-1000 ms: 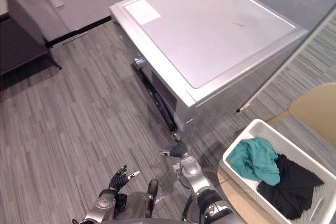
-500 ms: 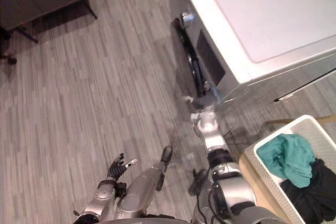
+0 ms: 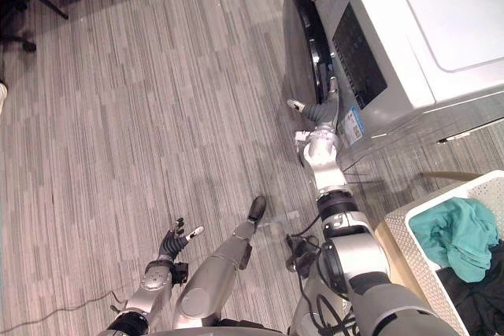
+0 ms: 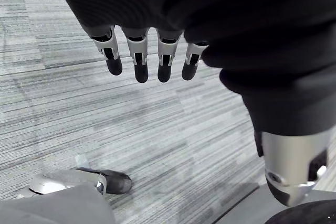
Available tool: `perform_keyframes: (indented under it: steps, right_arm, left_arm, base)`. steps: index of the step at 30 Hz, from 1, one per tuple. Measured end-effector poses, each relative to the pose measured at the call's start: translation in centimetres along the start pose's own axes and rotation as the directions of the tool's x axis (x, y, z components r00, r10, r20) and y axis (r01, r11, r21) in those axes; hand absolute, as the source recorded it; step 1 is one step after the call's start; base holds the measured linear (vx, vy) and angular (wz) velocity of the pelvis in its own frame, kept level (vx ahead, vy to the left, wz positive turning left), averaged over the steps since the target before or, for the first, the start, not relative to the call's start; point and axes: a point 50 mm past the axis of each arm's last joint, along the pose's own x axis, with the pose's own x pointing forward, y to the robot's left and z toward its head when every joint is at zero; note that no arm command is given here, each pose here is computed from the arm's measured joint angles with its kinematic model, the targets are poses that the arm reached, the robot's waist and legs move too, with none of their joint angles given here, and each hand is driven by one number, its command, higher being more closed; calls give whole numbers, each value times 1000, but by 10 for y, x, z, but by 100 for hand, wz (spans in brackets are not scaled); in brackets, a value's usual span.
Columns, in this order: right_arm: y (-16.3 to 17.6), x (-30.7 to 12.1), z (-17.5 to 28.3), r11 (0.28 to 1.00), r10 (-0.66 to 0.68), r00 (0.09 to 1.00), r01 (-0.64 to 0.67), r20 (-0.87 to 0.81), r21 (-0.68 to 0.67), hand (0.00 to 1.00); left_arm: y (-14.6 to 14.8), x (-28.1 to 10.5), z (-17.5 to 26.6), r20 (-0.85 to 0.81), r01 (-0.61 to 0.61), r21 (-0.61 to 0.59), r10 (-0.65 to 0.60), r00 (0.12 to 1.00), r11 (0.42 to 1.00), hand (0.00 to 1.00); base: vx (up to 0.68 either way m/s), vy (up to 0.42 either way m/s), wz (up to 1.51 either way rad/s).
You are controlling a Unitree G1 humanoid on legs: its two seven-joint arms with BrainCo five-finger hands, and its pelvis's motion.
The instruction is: Pick up the laundry basket with both hands and put the clothes into the washing machine.
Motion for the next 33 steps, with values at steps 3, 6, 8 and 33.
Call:
perform_keyframes:
  steps: [3,6,8,33]
  right_arm:
    - [7,5,17,996,-13,1000,11,18,91,0]
    - [19,1,29,981,-2,999,-4,33,192,0]
    - [32,-2,38,970,13,999,-24,45,241,0]
    - [67,-101,-8,801,594,794,-598,130,-3,0]
  left_arm:
    - [-4,7,14,38,7,-19,-7,999,1000,0]
    - [-12,11,31,89,12,-75,-5,996,997,0]
    - [-18,14,52,167,28,-94,-12,986,995,0]
    - [-40,20,205,613,83,69,-107,783,994,0]
  base:
    - [-116,-36,13]
    - [-27,32,-52]
    - [-67,-74,60]
    - [3,-54,-3]
